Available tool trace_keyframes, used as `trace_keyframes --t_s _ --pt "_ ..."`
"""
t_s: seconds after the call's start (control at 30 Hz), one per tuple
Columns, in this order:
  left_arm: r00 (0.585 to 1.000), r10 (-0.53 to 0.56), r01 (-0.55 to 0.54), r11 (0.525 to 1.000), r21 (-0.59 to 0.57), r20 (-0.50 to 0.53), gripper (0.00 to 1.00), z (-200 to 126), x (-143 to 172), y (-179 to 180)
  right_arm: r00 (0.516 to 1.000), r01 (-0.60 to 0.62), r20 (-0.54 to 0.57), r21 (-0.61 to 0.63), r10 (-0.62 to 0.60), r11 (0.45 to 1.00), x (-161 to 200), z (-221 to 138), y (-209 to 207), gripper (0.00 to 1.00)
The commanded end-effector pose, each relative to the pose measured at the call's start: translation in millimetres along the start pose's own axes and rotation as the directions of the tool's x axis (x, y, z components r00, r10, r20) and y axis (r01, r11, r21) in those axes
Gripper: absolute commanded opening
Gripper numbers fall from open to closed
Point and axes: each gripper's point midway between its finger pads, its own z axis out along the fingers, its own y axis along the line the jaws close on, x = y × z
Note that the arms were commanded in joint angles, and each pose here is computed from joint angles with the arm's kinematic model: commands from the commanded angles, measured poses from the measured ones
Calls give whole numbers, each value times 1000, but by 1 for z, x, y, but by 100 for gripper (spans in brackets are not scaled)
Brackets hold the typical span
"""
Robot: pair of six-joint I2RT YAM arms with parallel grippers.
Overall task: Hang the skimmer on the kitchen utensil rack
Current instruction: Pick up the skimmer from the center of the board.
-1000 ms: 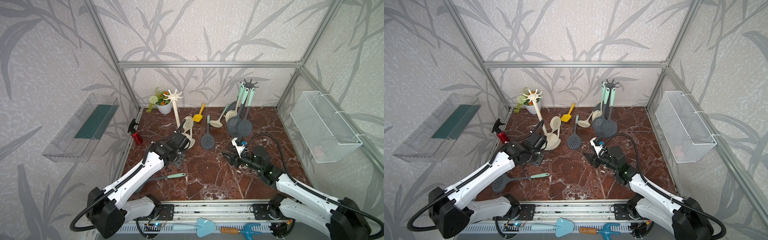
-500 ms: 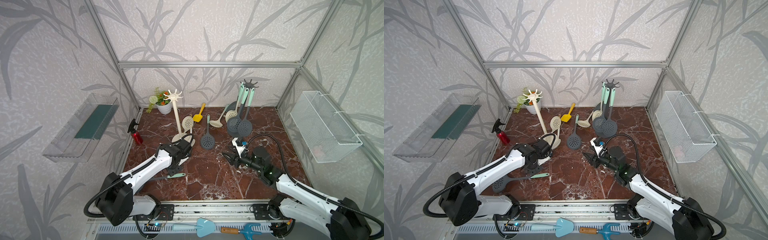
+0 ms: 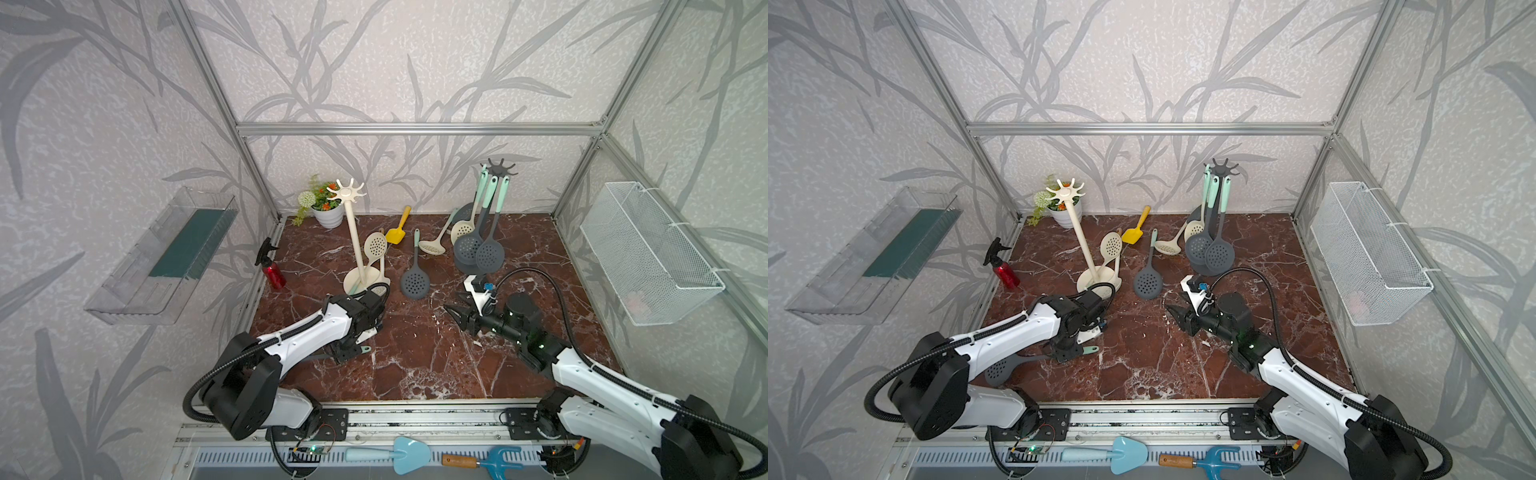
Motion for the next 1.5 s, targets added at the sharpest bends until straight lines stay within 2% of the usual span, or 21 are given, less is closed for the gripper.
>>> trace_keyframes --t_s 0.0,0.27,0.43,0.8,0.9,1.07,1.13,1.2,1.33,1.47 --pt "999 44 -45 999 -21 -24 53 5 -4 1 999 27 27 -16 -27 1000 -5 -1 4 56" --pt "995 65 -67 997 -34 -72 48 15 -9 1 999 29 29 -16 -28 999 -5 -2 5 56" --pt "996 67 -70 996 -46 -63 43 22 -15 -4 999 32 32 -14 -31 999 -6 -3 5 56" --pt "996 70 -71 997 -34 -48 38 30 -19 -14 999 36 41 -16 -35 999 -8 -5 6 56" --pt "995 69 -71 997 -25 -65 33 35 -20 -17 998 36 46 -16 -35 999 -10 -6 7 56" --pt "996 63 -65 998 -18 -66 17 35 -24 -19 998 40 54 -11 -39 999 -11 -9 6 56" --pt "997 55 -56 998 -30 -50 9 31 -27 -16 997 41 62 -12 -40 999 -14 -10 7 56" --pt "999 45 -46 998 -44 -28 5 26 -31 -13 996 43 72 -9 -43 999 -16 -13 8 56" --pt "999 20 -17 998 -65 37 3 12 -40 -9 995 50 87 3 -50 999 -24 -19 8 56" --pt "989 -4 15 997 -72 149 3 -13 -53 -8 992 54 112 17 -56 998 -33 -27 8 56"
